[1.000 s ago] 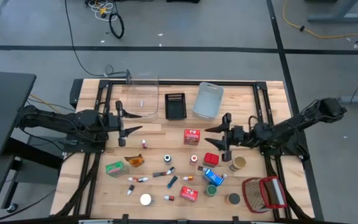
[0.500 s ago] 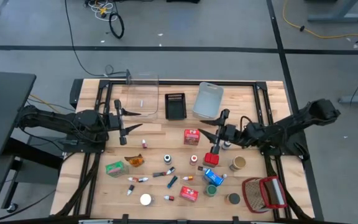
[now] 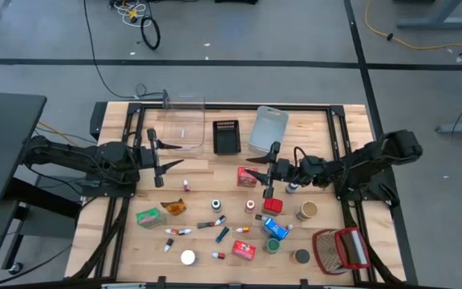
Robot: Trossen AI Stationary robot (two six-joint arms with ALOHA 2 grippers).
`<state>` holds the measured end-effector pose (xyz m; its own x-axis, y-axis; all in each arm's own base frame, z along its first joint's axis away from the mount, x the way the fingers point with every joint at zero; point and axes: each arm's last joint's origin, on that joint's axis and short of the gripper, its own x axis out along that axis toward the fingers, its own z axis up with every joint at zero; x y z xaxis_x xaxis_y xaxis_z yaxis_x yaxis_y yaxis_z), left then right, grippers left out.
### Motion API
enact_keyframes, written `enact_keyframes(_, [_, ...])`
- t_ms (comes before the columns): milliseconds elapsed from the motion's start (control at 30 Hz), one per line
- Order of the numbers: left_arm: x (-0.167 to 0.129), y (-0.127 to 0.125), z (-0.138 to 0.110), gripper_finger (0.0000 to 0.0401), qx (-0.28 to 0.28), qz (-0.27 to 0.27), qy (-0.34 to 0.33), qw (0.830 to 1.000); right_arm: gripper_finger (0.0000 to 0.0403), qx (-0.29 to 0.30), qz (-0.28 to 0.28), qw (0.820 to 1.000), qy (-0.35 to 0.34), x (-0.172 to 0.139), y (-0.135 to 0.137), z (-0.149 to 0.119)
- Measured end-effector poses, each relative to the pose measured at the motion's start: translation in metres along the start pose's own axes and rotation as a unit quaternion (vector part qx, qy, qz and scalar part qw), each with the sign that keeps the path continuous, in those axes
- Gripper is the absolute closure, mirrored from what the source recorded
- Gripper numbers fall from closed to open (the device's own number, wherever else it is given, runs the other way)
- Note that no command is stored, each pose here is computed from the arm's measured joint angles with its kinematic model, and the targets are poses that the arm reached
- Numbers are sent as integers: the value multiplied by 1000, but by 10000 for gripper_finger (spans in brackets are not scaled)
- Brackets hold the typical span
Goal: Pick & Place Kitchen Items
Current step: Put the orange seasoning pack into the transparent bin
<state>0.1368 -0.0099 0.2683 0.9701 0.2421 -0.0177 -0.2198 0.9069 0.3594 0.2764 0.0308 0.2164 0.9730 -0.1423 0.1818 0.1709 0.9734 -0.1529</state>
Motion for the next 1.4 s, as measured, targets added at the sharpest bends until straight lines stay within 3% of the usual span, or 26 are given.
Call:
enact_keyframes(133, [0,0,0,205,-7,-8,-3,1000,238,1,-19,1000,-20,1,-6,2])
enact_keyframes(433, [0,-2,1,209,-75,-41,-11,996,238,0,16,997,-70,14,-16,17])
enact_keyframes(700, [5,-11,-1,210,-123,-127,-10,984,238,-8,21,999,-35,34,-19,27])
enact_keyframes(900, [15,-16,-1,208,-147,-135,16,980,238,-15,27,1000,4,47,-19,34])
enact_keyframes(1233, [29,-12,25,210,-123,-144,61,980,238,-21,23,999,33,58,-25,41])
enact_keyframes(1400, [35,-16,22,217,-118,-147,78,979,238,-22,21,999,33,58,-27,41])
